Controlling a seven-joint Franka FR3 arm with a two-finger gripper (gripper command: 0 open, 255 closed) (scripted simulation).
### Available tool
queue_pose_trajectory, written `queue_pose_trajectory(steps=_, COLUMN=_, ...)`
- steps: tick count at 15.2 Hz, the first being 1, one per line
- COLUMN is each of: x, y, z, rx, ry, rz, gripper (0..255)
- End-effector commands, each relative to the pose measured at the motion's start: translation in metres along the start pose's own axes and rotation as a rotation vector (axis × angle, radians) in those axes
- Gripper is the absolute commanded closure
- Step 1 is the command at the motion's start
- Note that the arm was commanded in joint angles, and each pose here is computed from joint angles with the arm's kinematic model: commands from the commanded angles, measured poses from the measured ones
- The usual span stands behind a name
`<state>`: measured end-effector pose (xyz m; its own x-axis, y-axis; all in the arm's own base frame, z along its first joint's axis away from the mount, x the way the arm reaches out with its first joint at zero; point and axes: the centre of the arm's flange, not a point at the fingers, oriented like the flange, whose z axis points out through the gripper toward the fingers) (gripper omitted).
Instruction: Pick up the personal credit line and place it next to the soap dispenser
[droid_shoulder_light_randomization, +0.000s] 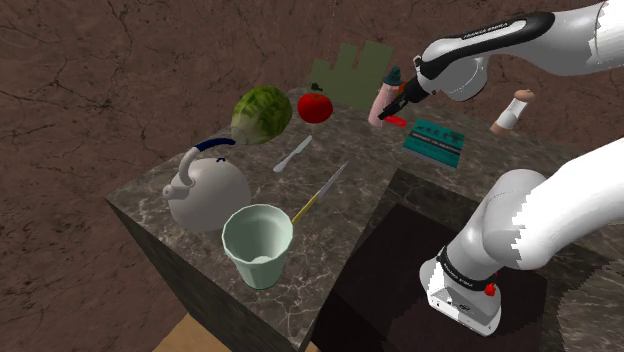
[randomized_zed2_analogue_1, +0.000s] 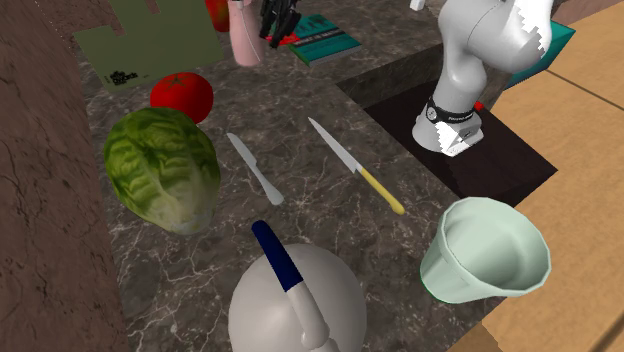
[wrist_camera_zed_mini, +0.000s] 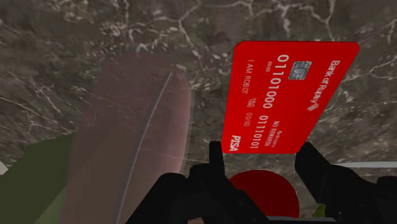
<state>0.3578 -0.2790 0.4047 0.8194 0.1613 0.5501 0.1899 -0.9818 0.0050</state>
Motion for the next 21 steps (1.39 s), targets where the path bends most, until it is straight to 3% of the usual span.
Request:
queue_pose_trajectory(steps=1, x=-0.006, y=0.000, z=0.009, rx=-0.001, ry=0.000, rz=0.000, gripper=255)
queue_pose_trajectory(steps=14, x=-0.046, y=-0.001, z=0.069, rx=-0.001, ry=0.000, rz=0.000, gripper=255)
queue_pose_trajectory(steps=21, x=-0.046, y=-0.001, z=0.069, rx=-0.001, ry=0.000, rz=0.000, gripper=255)
